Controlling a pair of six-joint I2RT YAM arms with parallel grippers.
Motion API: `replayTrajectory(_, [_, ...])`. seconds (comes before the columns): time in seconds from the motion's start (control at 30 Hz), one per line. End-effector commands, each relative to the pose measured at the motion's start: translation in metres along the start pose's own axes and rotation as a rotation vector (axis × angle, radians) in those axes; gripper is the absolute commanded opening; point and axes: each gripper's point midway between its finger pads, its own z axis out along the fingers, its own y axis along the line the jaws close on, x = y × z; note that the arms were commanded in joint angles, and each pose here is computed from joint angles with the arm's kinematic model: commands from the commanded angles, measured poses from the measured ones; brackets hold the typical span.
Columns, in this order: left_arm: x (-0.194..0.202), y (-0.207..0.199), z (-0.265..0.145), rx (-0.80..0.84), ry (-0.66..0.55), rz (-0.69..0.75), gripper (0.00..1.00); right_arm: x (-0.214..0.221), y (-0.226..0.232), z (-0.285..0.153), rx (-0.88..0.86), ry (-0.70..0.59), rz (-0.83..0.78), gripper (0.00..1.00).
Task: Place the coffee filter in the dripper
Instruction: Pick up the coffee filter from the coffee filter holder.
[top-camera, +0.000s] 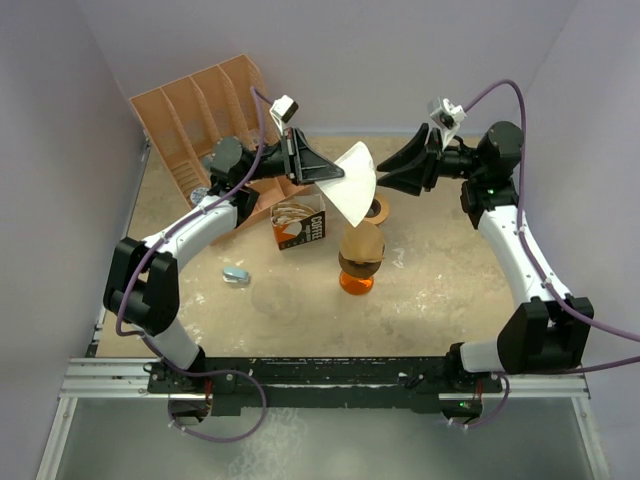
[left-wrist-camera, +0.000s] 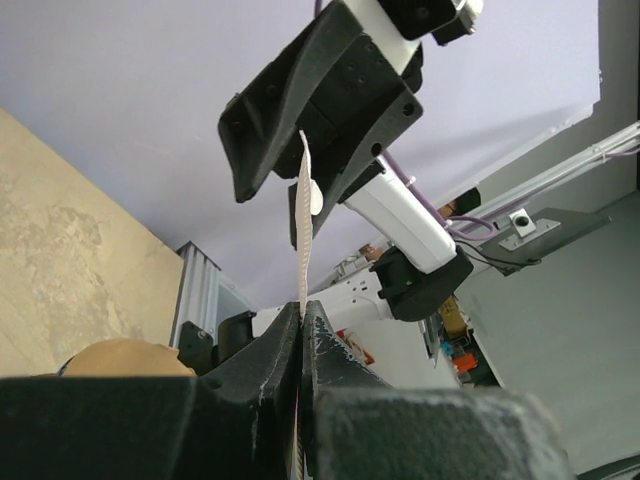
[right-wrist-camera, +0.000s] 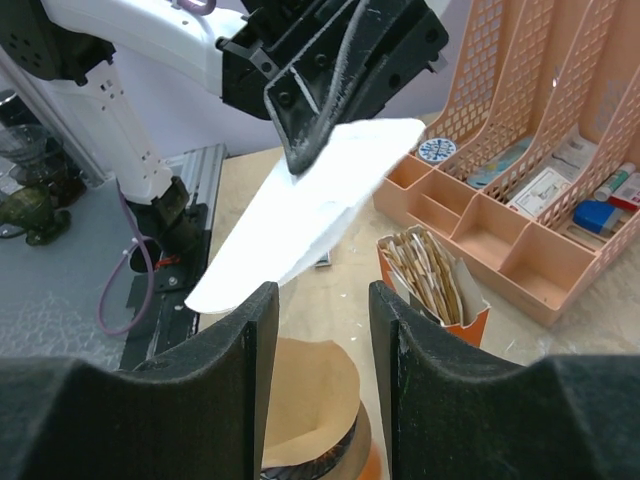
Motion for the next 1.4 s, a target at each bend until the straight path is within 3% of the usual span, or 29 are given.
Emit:
replayTrajectory(0.0, [0.000,-0.038,-0.001,0.104,0.000,0.074,0.00,-0.016,0.006,-0.001,0.019,-0.033,-0.059,0.44])
replayTrajectory(0.23, [0.001,-0.038,-0.001,0.124,0.006,0.069,0.00,-0.025,0.004,0.000,0.002,-0.035,-0.100,0.31])
replayTrajectory(0.93, [0.003,-0.032,-0.001,0.125,0.010,0.068,0.00,-0.058,0.021,0.003,-0.023,-0.071,-0.154,0.44])
replayTrajectory(1.37, [0.004,-0.032,0.000,0.127,0.013,0.066,0.00,-0.062,0.015,0.011,-0.025,-0.086,-0.127,0.40])
